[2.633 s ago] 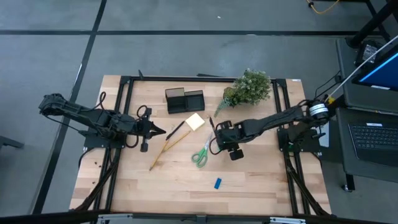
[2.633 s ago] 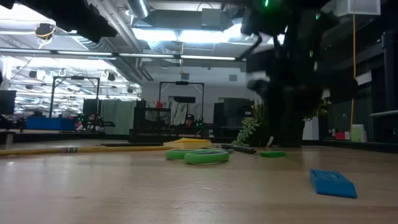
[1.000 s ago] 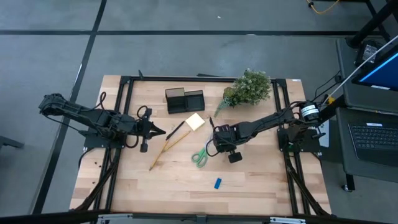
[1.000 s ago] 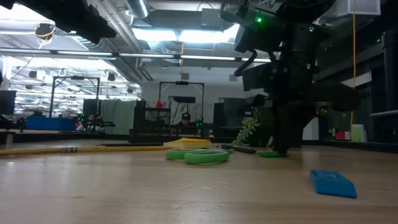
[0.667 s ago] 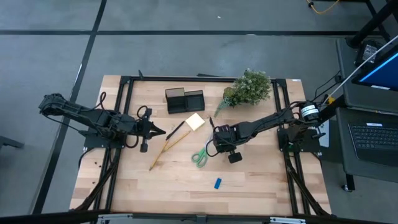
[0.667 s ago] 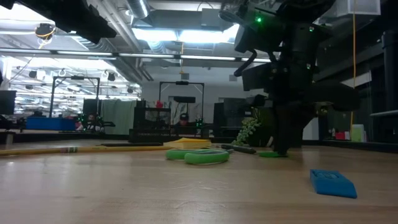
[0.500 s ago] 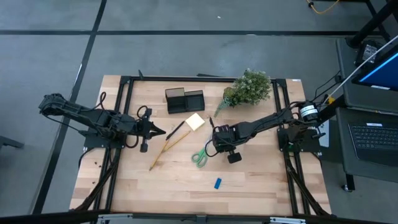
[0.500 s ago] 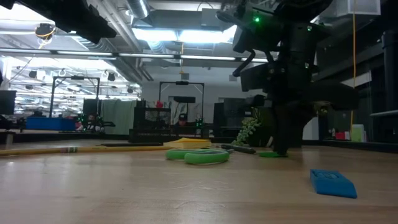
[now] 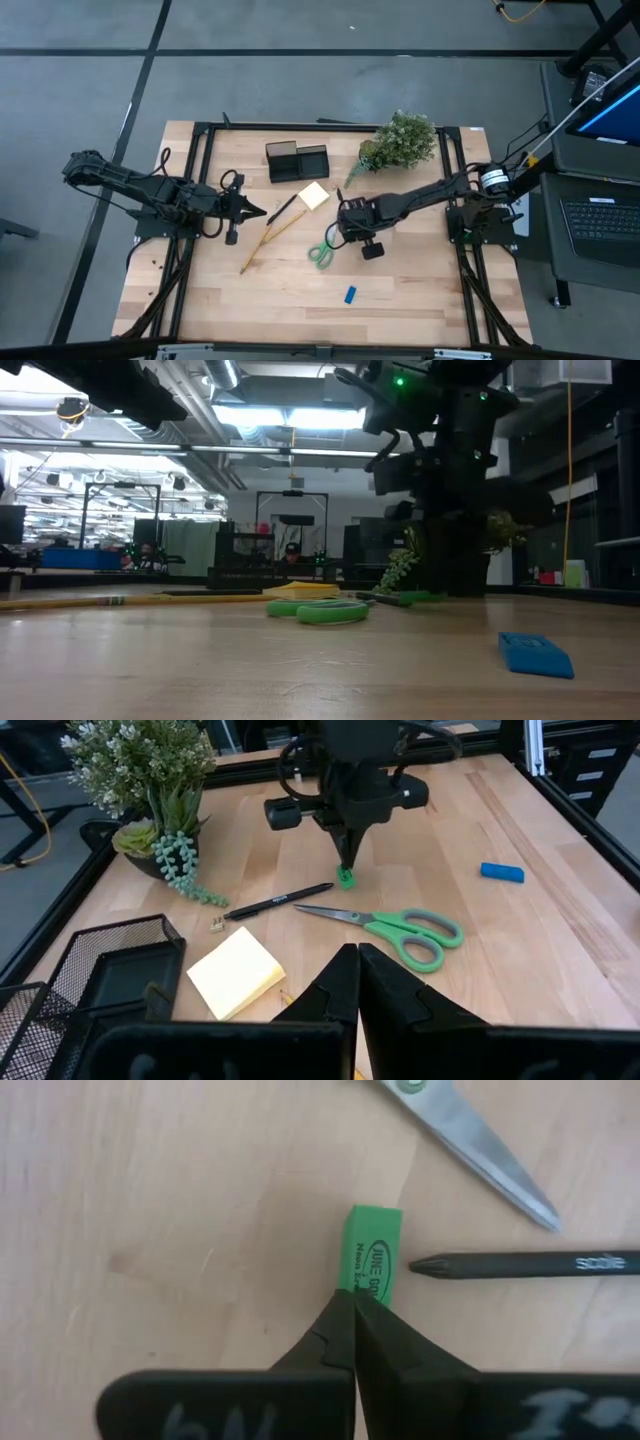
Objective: Pick and place office supplies into organizer
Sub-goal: Put the green eraser into the black desk organizer
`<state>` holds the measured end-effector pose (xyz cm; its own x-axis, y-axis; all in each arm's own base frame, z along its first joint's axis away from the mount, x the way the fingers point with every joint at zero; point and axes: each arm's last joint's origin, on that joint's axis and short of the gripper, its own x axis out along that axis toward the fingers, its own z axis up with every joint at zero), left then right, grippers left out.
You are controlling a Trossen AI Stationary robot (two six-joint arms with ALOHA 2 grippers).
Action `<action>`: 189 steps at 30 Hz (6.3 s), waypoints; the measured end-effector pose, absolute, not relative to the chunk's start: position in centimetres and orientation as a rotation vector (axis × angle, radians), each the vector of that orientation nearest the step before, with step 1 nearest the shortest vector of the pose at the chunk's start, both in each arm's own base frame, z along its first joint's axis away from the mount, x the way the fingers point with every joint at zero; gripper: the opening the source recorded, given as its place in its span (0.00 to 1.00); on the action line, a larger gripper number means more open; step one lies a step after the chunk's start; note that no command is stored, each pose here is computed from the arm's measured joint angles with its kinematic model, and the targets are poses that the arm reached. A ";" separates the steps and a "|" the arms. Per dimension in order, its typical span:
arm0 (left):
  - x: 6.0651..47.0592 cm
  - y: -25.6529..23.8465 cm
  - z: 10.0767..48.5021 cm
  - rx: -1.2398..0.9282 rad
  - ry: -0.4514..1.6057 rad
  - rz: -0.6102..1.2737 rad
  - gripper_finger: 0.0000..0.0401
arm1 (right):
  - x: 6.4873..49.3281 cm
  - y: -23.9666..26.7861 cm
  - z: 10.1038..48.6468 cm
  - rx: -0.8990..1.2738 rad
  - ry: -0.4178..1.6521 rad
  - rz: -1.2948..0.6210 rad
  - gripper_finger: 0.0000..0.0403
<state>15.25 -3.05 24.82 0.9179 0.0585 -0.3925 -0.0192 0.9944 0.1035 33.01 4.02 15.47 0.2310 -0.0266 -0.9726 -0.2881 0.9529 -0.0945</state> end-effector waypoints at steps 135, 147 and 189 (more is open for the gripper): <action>15.0 -3.1 24.2 0.127 0.473 0.009 0.01 | 34.0 7.3 13.2 0.663 1.317 -0.635 0.46; 15.0 -3.1 24.2 0.127 0.473 0.009 0.01 | 33.8 7.3 12.8 0.592 1.359 -0.633 0.41; 15.0 -3.1 24.2 0.126 0.473 0.009 0.01 | 35.1 7.2 14.1 0.448 1.361 -0.497 0.19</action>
